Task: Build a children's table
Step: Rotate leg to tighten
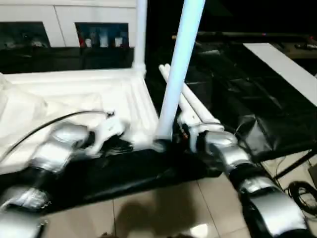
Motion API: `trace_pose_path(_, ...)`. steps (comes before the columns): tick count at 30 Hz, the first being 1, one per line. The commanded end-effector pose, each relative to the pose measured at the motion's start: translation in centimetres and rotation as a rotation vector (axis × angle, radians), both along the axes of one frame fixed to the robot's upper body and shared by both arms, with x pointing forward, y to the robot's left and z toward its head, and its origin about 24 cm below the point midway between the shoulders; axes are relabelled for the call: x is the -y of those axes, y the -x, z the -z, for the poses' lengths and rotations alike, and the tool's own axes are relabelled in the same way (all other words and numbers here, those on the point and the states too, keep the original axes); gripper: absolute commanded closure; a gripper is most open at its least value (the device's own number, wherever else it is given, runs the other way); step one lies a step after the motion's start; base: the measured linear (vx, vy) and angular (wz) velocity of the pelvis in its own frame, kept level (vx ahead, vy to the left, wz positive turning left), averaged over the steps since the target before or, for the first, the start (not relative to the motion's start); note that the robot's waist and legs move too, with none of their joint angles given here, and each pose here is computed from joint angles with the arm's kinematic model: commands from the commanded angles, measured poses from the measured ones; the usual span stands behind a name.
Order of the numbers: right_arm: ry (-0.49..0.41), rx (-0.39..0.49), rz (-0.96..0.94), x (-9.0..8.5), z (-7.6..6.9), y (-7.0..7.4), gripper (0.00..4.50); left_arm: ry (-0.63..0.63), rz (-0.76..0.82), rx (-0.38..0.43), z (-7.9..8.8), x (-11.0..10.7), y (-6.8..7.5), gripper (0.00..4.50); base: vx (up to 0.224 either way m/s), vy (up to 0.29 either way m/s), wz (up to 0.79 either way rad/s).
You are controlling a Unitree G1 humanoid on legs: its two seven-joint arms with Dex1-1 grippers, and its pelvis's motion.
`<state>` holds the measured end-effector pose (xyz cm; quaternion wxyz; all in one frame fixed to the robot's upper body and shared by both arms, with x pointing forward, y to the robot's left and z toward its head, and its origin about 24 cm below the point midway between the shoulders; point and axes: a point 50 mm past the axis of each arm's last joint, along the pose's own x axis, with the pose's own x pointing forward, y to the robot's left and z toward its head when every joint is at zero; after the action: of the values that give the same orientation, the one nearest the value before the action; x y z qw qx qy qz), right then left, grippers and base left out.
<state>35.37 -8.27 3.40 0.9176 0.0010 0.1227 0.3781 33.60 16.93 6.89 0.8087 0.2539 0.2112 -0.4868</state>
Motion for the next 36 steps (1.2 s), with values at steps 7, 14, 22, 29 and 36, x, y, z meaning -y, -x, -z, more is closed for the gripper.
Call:
trace_pose_path(7,-0.043,-0.047,0.370,-2.3,-0.2,-0.9,1.77,0.055,-0.150,0.066,1.0,4.9,-1.7,4.50,0.000,0.000,0.00)
trace_pose_path(14,-0.081,-0.036,0.310,-3.3,-0.6,-0.8,1.43,0.053,-0.126,0.076,1.3,5.5,-1.7,4.50,0.000,0.000,0.00)
trace_pose_path(22,-0.056,0.100,0.291,-1.7,-1.8,-1.2,0.72,0.041,-0.073,0.164,0.5,4.3,-2.0,4.50,0.000,0.000,0.00)
trace_pose_path(29,-0.077,0.171,0.164,0.4,-2.4,0.7,0.72,0.137,-0.062,0.271,-0.8,4.6,-2.3,4.50,0.000,0.000,0.00)
trace_pose_path(36,0.008,0.196,0.073,1.2,-2.2,2.7,0.64,0.191,-0.042,0.144,-1.0,3.6,-1.5,3.65,0.000,0.000,0.00)
